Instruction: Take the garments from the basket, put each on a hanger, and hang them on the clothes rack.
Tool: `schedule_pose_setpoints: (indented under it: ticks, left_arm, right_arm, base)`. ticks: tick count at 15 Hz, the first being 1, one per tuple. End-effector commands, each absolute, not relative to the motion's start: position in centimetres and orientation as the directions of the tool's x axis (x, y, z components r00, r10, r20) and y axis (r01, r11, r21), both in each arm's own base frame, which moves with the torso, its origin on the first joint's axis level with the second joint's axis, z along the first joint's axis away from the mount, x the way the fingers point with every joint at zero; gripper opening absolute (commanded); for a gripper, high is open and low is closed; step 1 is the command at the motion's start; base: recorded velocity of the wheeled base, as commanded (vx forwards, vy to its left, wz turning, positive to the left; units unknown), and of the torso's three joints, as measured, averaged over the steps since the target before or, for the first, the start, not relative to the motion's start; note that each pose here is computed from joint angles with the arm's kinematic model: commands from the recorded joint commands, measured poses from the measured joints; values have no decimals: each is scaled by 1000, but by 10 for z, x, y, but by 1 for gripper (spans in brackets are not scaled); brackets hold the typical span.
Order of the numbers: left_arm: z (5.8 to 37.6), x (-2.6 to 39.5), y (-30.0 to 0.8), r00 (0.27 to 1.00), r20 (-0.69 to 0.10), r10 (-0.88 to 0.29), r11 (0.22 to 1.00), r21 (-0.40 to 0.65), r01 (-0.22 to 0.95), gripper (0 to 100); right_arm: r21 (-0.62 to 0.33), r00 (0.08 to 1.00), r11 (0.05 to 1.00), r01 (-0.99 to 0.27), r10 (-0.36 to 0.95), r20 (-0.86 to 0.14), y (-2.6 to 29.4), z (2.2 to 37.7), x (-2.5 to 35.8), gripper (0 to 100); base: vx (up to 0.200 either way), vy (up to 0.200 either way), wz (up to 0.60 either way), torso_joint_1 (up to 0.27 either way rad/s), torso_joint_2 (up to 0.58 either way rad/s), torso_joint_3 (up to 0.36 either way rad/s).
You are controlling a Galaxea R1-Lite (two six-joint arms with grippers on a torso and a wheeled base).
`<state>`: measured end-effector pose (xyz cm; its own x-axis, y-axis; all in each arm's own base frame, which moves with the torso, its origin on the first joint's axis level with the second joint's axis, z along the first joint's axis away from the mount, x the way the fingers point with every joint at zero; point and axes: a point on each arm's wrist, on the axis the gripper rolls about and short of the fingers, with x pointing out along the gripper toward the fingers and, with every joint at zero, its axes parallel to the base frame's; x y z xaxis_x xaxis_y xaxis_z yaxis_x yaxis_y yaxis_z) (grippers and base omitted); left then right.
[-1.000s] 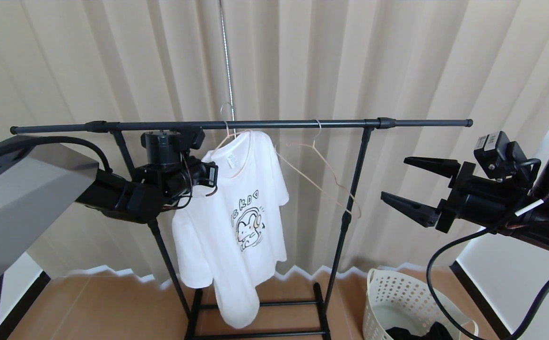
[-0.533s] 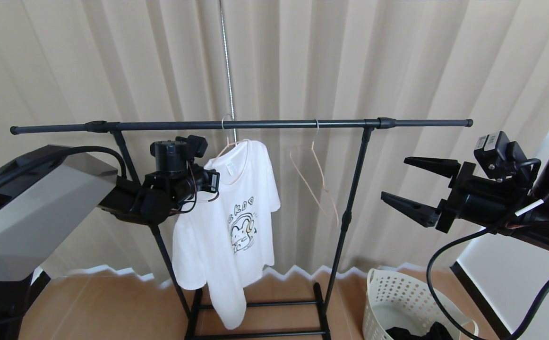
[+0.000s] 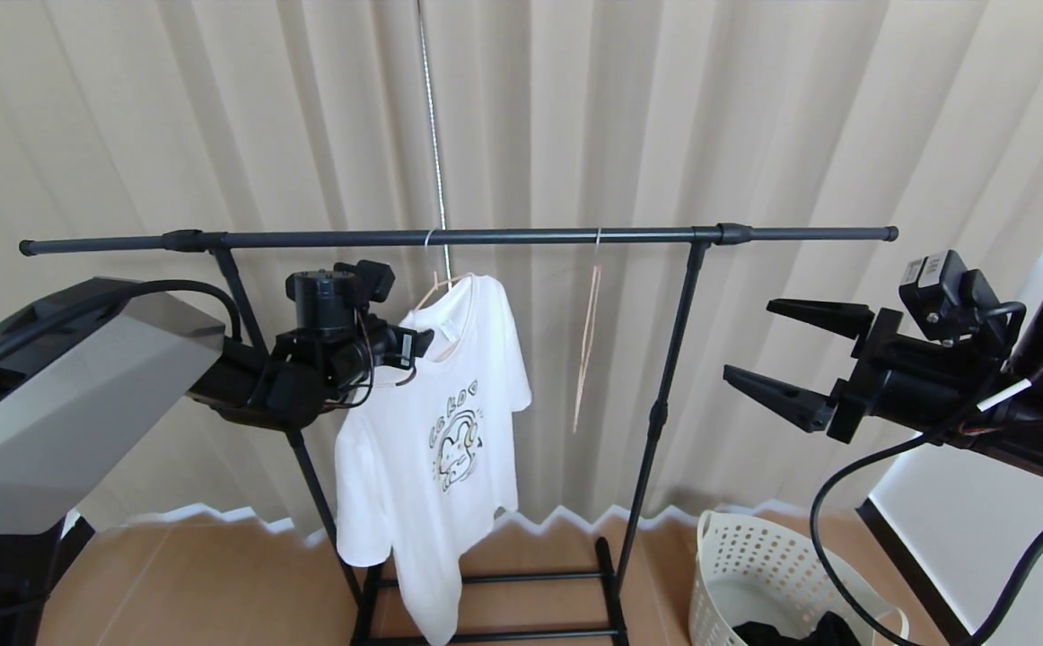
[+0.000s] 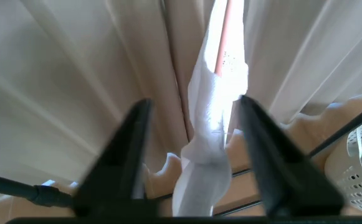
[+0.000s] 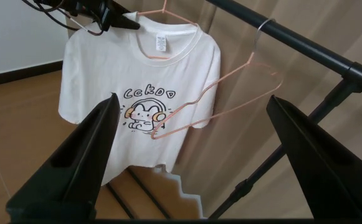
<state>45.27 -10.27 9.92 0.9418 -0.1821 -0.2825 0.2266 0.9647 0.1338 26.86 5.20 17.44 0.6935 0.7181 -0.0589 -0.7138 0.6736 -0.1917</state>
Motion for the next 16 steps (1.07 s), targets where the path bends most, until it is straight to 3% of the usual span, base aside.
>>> schedule_pose_setpoints:
  ticks: [1, 4, 6, 7, 8, 10, 12, 14, 16]
  left_arm:
    - [110, 442, -100, 942, -281, -183, 965, 133, 227, 100]
    - [132, 404, -94, 936, -293, -196, 961, 134, 243, 100]
    - [150, 364, -87, 941, -228, -249, 952, 124, 282, 100]
    - [150, 364, -87, 941, -228, -249, 952, 124, 282, 100]
    - [163, 333, -81, 945, -122, -305, 941, 118, 319, 100]
    - [177, 284, -69, 951, -38, -306, 941, 136, 309, 100]
    - [181, 248, -60, 951, -34, -306, 942, 136, 308, 100]
    - [174, 219, -52, 953, -58, -299, 943, 134, 304, 100]
    - [161, 192, -45, 951, -98, -294, 943, 131, 305, 100]
  right_arm:
    - [-196, 693, 674, -713, 719, -52, 52, 177, 269, 100]
    - [-202, 693, 674, -710, 720, -34, 53, 183, 269, 100]
    - [-176, 711, 698, -694, 703, -16, 52, 190, 266, 100]
    - [-175, 713, 701, -692, 701, -14, 52, 190, 266, 100]
    - [-161, 744, 735, -658, 668, 10, 52, 197, 267, 100]
    - [-115, 769, 768, -630, 638, 40, 62, 208, 263, 100]
    - [-106, 794, 795, -598, 605, 58, 77, 213, 255, 100]
    - [-143, 872, 871, -470, 483, 76, 75, 216, 246, 100]
    - [-142, 876, 871, -470, 481, 48, 69, 213, 222, 100]
  base:
    - [0, 0, 0, 0, 0, 0]
    - [0, 0, 0, 0, 0, 0]
    - [0, 0, 0, 0, 0, 0]
    - [0, 0, 0, 0, 0, 0]
    - [0, 0, 0, 0, 0, 0]
    - [0, 0, 0, 0, 0, 0]
    - [0, 0, 0, 0, 0, 0]
    - [0, 0, 0, 0, 0, 0]
    - [0, 0, 0, 0, 0, 0]
